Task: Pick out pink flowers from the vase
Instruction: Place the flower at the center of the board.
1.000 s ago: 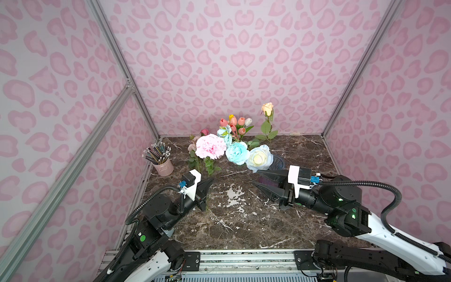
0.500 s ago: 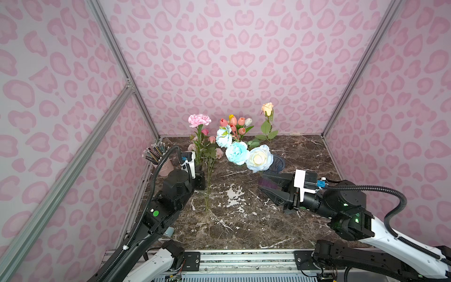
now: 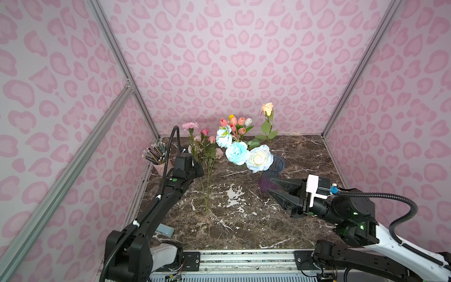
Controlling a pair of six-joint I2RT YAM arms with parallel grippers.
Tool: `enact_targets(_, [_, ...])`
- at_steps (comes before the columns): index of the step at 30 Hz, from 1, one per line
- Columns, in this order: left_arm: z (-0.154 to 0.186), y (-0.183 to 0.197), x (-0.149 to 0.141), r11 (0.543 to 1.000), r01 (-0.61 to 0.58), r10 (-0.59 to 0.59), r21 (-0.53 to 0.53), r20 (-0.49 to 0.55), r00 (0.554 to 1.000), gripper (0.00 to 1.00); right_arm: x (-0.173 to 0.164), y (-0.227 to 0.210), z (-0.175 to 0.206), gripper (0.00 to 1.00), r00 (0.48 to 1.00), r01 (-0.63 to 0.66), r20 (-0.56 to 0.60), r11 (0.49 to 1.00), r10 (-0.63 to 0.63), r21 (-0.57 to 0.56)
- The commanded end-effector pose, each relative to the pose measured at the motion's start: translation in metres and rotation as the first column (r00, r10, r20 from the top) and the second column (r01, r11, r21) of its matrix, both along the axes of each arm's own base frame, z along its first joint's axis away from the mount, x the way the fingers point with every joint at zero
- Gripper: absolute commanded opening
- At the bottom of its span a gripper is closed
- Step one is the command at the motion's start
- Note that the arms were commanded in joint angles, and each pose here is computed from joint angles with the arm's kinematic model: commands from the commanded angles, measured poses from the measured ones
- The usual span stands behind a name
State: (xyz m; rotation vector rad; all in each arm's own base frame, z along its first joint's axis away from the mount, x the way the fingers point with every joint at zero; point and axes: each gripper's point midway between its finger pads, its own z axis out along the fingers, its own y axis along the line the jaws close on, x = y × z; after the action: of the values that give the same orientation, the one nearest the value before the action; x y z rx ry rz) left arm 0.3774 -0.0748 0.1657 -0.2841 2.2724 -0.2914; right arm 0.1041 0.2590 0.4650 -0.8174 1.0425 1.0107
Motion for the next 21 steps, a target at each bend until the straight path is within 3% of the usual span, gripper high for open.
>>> enact_targets(1, [-0.009, -0.007, 0.02, 0.998, 0.059, -0.059, 0.01, 0.011, 0.998, 0.02, 0.0, -0.003, 0.008, 0.34, 1.0, 0.006, 0.012, 0.999, -0.006, 0.041])
enact_targets(4, [-0.031, -0.001, 0.033, 0.997, 0.059, -0.056, 0.056, -0.062, 0.997, 0.02, 0.001, 0.0, 0.003, 0.34, 1.0, 0.003, 0.01, 1.0, -0.003, 0.026])
enact_targets(21, [-0.115, 0.002, 0.066, 0.992, 0.102, -0.119, -0.079, -0.259, 0.959, 0.02, 0.006, -0.005, -0.006, 0.34, 0.998, 0.053, 0.015, 0.999, -0.053, 0.001])
